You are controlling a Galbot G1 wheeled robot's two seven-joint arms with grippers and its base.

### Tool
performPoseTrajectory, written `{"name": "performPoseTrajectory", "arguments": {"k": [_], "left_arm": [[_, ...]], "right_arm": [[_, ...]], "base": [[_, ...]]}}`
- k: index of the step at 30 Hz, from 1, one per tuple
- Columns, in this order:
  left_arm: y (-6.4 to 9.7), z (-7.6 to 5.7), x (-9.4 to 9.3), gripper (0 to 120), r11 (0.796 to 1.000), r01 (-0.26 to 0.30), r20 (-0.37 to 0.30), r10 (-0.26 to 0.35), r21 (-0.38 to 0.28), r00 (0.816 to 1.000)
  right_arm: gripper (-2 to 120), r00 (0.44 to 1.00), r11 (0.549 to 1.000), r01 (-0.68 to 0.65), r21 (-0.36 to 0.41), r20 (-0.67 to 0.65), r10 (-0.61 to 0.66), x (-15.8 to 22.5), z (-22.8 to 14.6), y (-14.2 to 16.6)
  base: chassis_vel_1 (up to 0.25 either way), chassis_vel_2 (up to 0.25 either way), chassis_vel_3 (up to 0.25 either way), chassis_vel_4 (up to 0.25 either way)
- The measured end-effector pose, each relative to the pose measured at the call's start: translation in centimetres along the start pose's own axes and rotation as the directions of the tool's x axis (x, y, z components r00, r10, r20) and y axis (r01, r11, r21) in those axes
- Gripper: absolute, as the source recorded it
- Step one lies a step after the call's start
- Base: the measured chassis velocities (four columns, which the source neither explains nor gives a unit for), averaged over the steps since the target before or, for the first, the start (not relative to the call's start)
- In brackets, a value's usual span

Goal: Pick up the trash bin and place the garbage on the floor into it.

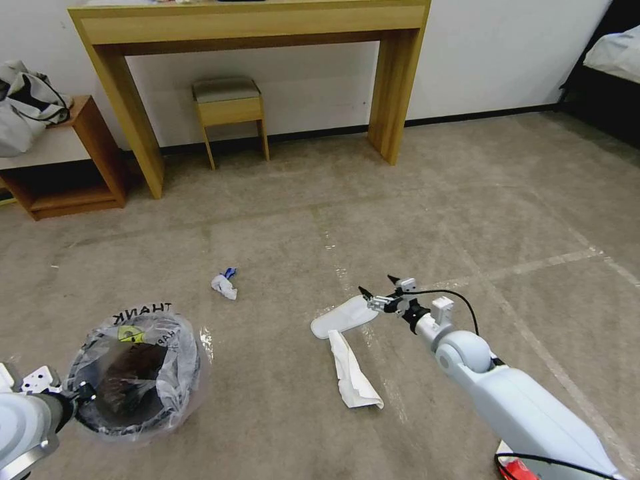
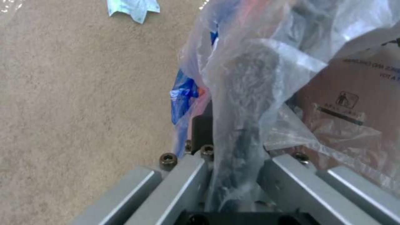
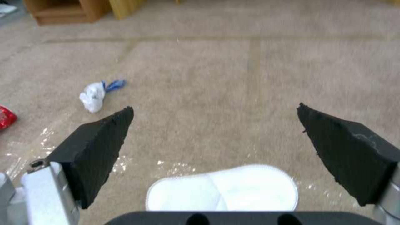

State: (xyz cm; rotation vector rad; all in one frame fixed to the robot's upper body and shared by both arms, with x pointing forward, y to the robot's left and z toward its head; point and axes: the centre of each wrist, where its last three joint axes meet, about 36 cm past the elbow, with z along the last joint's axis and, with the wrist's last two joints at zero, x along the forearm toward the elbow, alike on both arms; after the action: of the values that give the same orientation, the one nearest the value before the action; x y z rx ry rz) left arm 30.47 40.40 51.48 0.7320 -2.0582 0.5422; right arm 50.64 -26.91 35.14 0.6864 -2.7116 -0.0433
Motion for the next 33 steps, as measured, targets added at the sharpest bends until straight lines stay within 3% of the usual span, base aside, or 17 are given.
{"name": "performPoseTrajectory", "arguments": {"k": [9,19,27,33], "left_arm": [[0.3,0.1,-0.5,0,1.0,0.006,-0.003,-0.006,0.003,1.0],[0.4,0.2,-1.0,0,1.0,0.018,-0.008,-0.018,0.01,1.0],[0.6,0.6,-1.4,0,0.999,0.031,-0.013,-0.031,0.008,0.999],[0.7,0.8,-1.7,0,0.999,0.04,-0.013,-0.04,0.005,0.999]], "right_arm": [[100,0.978,1.0,0.02,-0.003,-0.206,-0.02,-2.6,-3.1,0.5],[100,0.906,0.999,0.005,0.04,-0.423,0.012,-5.7,-2.4,2.3],[100,0.873,0.998,-0.039,0.045,-0.484,0.056,-7.8,-0.8,3.1],[100,0.85,0.996,-0.094,-0.003,-0.521,0.079,-9.5,-0.2,4.6]], "base": [[0.0,0.0,0.0,0.0],[0.0,0.0,0.0,0.0],[0.0,0.0,0.0,0.0],[0.0,0.0,0.0,0.0]]}}
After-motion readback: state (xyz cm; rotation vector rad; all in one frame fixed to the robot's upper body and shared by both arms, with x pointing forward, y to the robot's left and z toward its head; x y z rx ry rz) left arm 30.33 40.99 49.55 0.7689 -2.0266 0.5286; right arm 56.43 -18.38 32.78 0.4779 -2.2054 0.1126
